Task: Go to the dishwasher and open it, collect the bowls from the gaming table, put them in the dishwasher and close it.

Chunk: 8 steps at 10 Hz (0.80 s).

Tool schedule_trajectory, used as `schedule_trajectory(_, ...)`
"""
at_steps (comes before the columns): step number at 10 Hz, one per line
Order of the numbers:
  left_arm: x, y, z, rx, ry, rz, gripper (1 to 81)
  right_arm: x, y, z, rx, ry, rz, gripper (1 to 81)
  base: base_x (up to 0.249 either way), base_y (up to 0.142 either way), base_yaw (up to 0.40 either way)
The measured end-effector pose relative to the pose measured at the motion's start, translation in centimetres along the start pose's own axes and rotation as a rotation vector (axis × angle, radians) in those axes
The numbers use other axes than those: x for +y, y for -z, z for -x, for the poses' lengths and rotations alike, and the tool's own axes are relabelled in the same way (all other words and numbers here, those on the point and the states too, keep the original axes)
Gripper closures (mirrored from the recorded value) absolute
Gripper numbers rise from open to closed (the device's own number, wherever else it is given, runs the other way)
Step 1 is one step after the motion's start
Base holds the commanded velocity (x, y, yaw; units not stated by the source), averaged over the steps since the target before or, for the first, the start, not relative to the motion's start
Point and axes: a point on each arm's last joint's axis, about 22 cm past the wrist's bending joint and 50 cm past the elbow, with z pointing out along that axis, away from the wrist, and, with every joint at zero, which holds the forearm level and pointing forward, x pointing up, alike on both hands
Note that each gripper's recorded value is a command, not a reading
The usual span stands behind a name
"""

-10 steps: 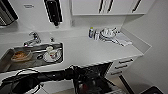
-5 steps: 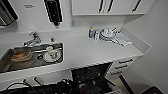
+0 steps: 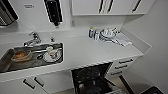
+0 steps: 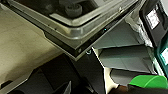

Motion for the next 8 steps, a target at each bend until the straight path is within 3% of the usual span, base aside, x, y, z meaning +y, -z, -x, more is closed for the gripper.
schedule_trajectory(1, -0.1, -0.7, 3.5, -0.017, 0.038, 0.017, 1.0, 0.2, 0.9, -0.3, 0.004, -0.002, -0.011, 81.1, 0.0, 0.0, 0.0)
schedule_trajectory(3, -1.2, -1.9, 10.1, -0.04, 0.118, 0.026, 1.0, 0.2, 2.9, -1.0, 0.011, -0.006, -0.037, 81.1, 0.0, 0.0, 0.0)
schedule_trajectory(4, -2.6, -2.4, 12.7, -0.046, 0.141, 0.007, 1.0, 0.6, 4.0, -1.4, 0.014, -0.006, -0.041, 81.1, 0.0, 0.0, 0.0)
schedule_trajectory(6, -6.3, -3.1, 15.2, -0.027, 0.175, -0.052, 1.0, 1.5, 5.6, -2.9, 0.028, -0.001, -0.038, 81.1, 0.0, 0.0, 0.0)
schedule_trajectory(8, -7.6, -4.2, 17.4, 0.0, 0.199, -0.068, 1.0, 0.5, 6.6, -5.1, 0.049, -0.004, -0.069, 81.1, 0.0, 0.0, 0.0)
